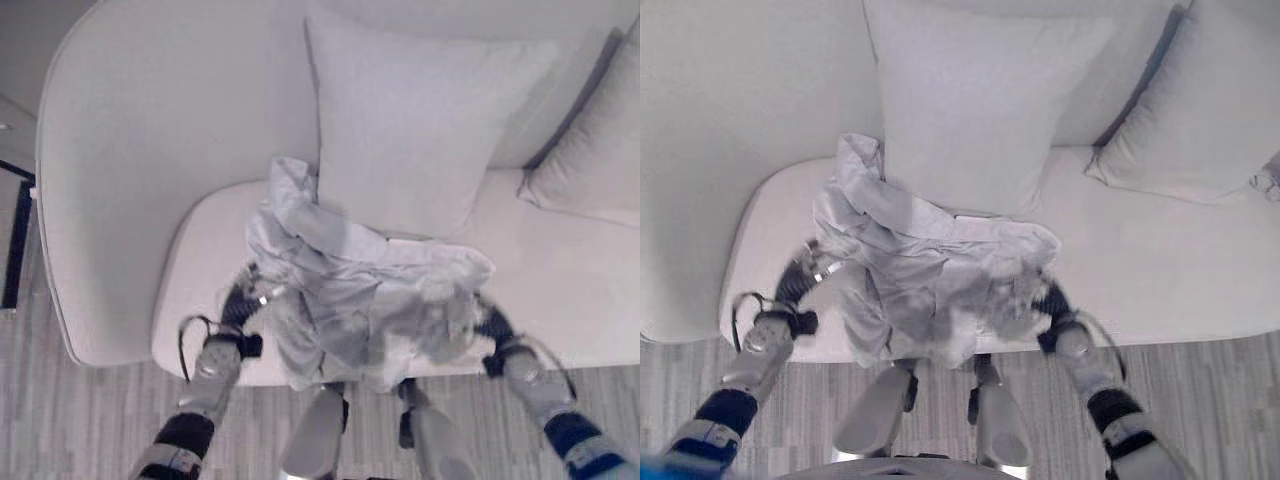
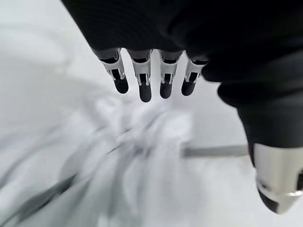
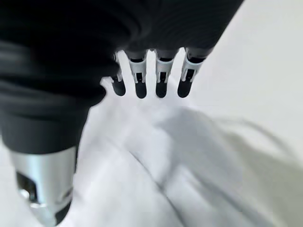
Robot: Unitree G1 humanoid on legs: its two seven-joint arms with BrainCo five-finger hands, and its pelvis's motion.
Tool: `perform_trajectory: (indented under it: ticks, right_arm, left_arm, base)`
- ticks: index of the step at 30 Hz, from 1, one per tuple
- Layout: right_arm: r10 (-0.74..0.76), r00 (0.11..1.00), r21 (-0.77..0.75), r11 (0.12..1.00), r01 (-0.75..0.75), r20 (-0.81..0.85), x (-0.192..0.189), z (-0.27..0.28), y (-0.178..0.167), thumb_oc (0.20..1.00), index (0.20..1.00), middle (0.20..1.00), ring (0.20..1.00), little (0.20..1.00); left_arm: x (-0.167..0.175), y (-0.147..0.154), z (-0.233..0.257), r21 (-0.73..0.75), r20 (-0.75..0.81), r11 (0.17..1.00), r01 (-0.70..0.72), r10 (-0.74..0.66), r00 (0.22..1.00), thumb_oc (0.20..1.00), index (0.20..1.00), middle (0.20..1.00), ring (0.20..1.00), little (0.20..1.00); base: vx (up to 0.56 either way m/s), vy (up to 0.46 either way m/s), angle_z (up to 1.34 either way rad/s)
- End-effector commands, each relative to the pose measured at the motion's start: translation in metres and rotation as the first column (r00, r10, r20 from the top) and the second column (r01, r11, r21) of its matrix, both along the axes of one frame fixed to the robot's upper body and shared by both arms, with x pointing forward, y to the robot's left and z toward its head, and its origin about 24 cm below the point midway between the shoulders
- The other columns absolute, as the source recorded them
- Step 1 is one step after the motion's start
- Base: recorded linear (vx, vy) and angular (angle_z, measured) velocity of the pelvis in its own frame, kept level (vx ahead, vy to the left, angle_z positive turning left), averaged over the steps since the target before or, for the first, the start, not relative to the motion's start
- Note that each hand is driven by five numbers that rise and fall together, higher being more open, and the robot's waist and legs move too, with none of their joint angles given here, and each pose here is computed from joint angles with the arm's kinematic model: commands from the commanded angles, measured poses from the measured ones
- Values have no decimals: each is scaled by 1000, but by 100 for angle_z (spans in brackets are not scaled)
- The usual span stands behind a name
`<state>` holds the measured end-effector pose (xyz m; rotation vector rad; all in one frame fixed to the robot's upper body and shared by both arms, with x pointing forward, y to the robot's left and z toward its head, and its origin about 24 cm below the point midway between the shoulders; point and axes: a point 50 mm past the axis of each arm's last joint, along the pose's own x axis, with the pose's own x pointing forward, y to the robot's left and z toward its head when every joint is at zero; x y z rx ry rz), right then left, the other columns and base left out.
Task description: Hang the clothes on the sofa on the clothes rack.
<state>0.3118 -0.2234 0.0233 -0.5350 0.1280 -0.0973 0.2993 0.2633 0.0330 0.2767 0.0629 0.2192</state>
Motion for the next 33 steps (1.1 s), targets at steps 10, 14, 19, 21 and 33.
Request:
perform_trajectory:
  ticks: [10,14,19,21,33]
  right_arm:
    - [54,984,-141,990,-30,171,67,63,63,1000,1000,1000,1000,1000]
    - [46,976,-160,987,-12,214,82,87,68,1000,1000,1000,1000,1000]
    - [54,965,-193,981,-4,255,93,113,73,1000,1000,1000,1000,1000]
    - [72,959,-209,978,-14,274,96,121,78,1000,1000,1000,1000,1000]
    - [113,938,-246,969,-31,328,100,141,93,1000,1000,1000,1000,1000]
  left_arm:
    - [82,-19,93,363,157,925,-111,57,986,1000,1000,1000,1000,1000]
    - [94,-15,127,393,219,904,-168,85,972,1000,1000,1000,1000,1000]
    - [100,-4,156,403,263,885,-233,131,956,1000,1000,1000,1000,1000]
    - [100,3,168,405,285,876,-263,153,946,1000,1000,1000,1000,1000]
    - [93,30,217,431,395,816,-385,213,894,1000,1000,1000,1000,1000]
  base:
    - [-67,-14,1]
    - [-52,10,8]
    - [-38,18,11]
    - [-22,24,4]
    - [-16,22,6]
